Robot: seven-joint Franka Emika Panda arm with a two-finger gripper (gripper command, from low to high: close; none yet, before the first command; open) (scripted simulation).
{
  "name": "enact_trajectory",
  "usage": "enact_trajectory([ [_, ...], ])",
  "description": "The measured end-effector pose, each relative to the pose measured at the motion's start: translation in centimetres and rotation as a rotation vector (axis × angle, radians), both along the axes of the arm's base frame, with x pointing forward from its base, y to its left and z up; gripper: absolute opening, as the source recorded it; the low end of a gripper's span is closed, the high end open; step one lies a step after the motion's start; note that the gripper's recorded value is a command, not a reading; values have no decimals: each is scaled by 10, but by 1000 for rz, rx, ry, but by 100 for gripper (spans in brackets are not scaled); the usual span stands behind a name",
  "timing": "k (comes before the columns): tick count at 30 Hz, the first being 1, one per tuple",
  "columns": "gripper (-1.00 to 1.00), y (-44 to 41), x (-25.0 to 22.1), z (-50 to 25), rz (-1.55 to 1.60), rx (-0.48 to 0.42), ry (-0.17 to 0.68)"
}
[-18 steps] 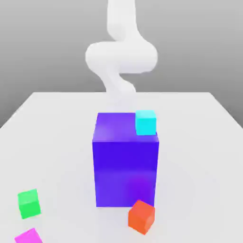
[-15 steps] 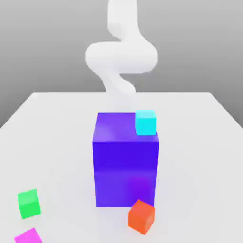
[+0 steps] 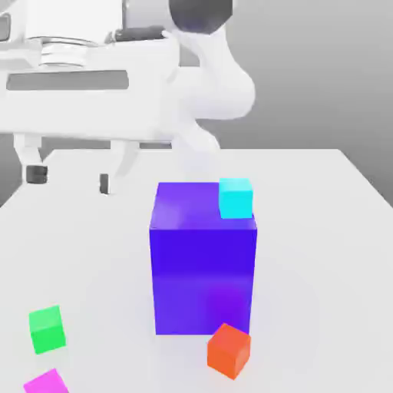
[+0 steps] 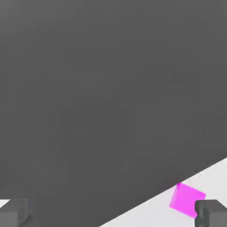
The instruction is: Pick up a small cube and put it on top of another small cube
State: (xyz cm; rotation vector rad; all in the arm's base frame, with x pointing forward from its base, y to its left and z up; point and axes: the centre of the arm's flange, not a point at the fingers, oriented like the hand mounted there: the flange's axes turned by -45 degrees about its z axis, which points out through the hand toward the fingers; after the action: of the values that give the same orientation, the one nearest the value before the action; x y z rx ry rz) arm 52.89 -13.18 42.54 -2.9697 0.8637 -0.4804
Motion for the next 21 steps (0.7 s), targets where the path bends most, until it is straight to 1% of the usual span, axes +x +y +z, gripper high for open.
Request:
enact_trajectory([
  [6,0,-40,8,-106,-152,60,131],
  [12,0,-75,-7,-215,-307,116,262],
  [16,0,-80,-10,-278,-332,124,282],
  [17,-100,-80,-10,-291,-333,124,283],
  [21,-100,-80,-10,-290,-333,124,282],
])
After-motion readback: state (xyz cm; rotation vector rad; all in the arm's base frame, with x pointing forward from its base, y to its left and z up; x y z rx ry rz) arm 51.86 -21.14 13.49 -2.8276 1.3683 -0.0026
